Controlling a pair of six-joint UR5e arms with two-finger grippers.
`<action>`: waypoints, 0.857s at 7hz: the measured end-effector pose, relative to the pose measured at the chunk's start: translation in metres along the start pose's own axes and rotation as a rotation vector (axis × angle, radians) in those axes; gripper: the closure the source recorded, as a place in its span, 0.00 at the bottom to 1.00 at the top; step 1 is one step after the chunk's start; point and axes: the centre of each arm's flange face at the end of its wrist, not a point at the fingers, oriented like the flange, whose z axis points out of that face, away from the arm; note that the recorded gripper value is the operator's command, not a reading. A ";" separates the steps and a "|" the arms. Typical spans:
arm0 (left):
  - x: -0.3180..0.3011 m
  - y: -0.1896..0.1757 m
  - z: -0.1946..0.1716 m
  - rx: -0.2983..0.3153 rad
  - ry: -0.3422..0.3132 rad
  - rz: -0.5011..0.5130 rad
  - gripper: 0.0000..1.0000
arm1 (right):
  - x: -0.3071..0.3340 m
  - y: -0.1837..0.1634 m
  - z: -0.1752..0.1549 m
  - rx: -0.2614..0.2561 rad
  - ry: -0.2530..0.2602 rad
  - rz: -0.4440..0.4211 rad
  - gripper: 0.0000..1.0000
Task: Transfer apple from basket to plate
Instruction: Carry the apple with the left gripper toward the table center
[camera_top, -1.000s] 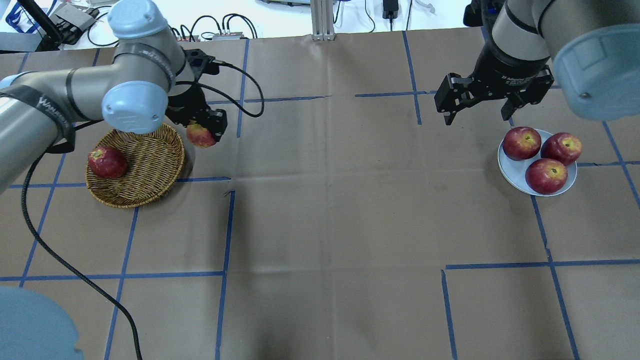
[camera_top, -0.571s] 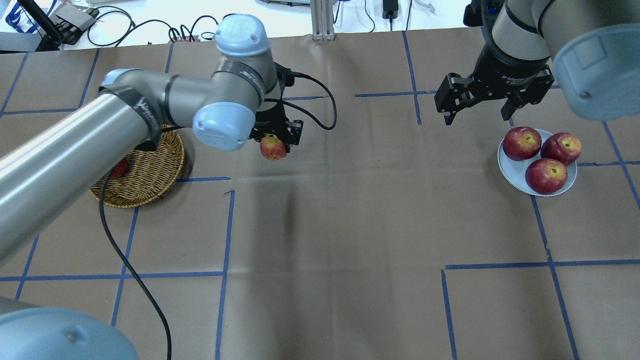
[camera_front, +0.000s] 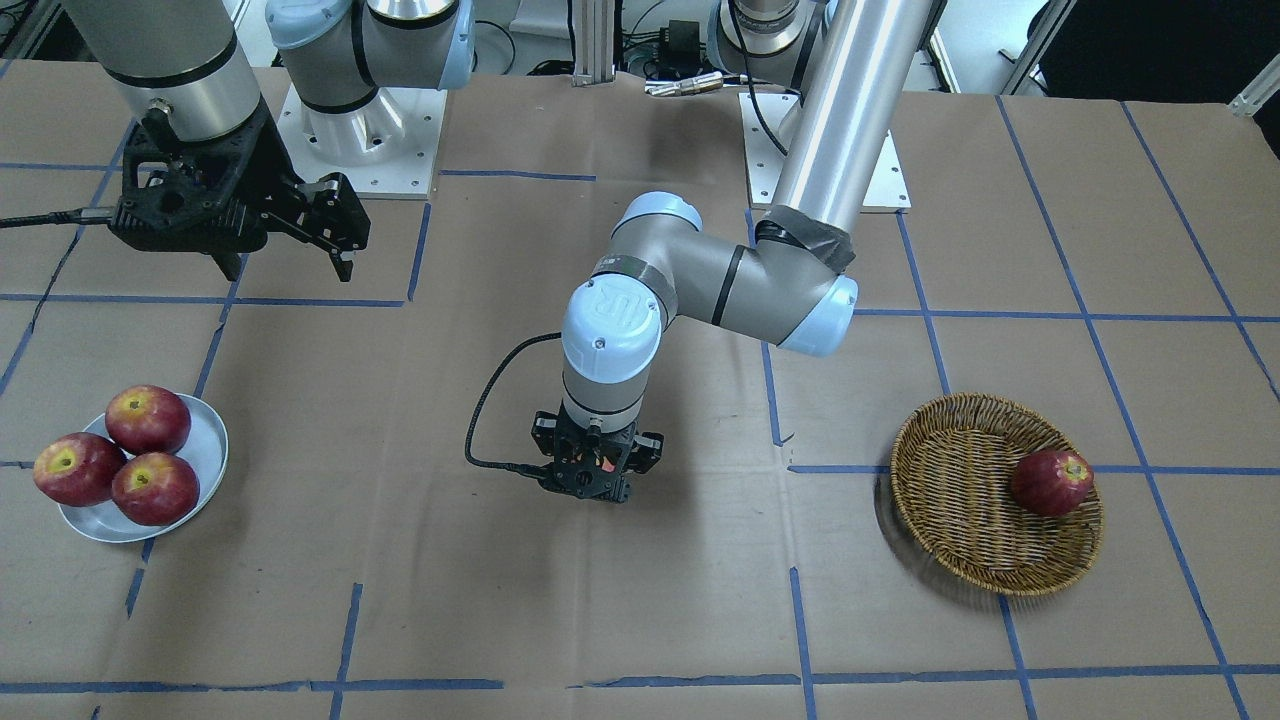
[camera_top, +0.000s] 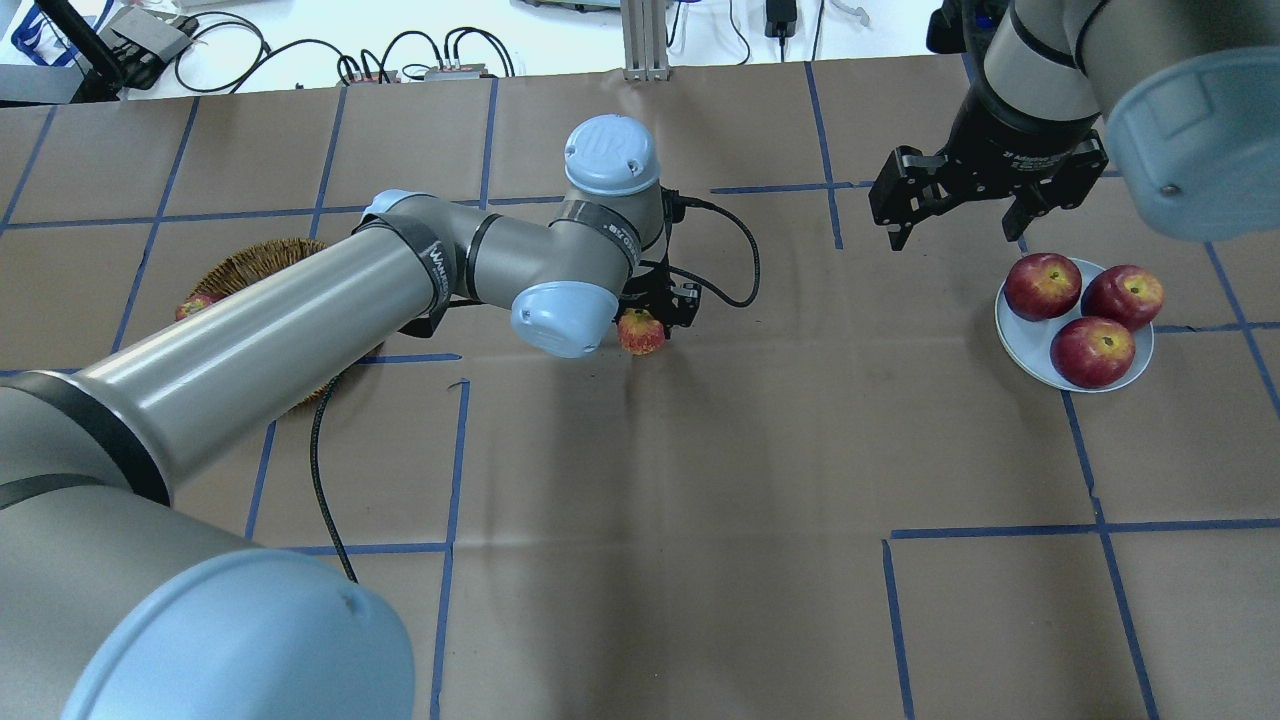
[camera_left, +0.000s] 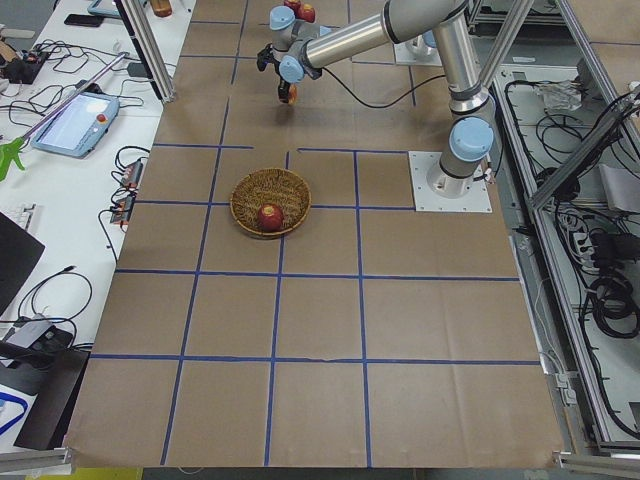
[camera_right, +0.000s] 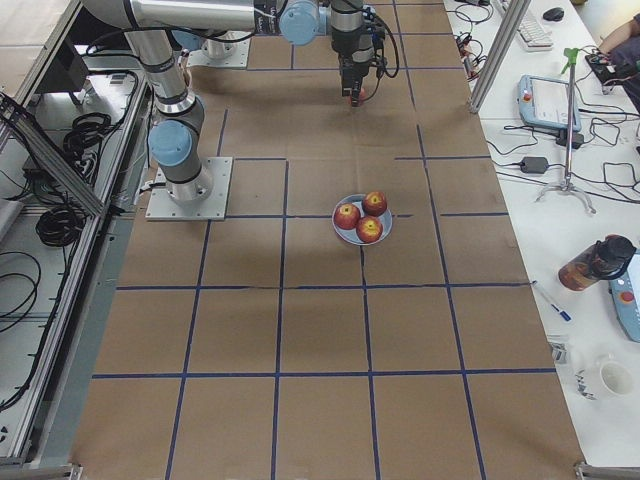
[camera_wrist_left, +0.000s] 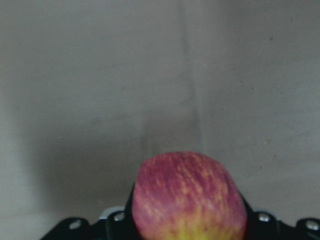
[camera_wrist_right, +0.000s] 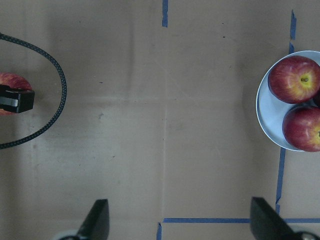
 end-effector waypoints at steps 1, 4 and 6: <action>0.005 0.002 0.003 -0.004 -0.001 0.007 0.58 | 0.000 0.000 0.000 0.000 0.000 -0.001 0.00; 0.008 0.003 0.009 -0.010 -0.005 0.012 0.11 | 0.000 0.000 -0.001 0.002 0.000 0.000 0.00; 0.007 0.003 0.004 -0.001 -0.009 0.012 0.02 | 0.000 0.000 0.000 0.001 0.000 0.000 0.00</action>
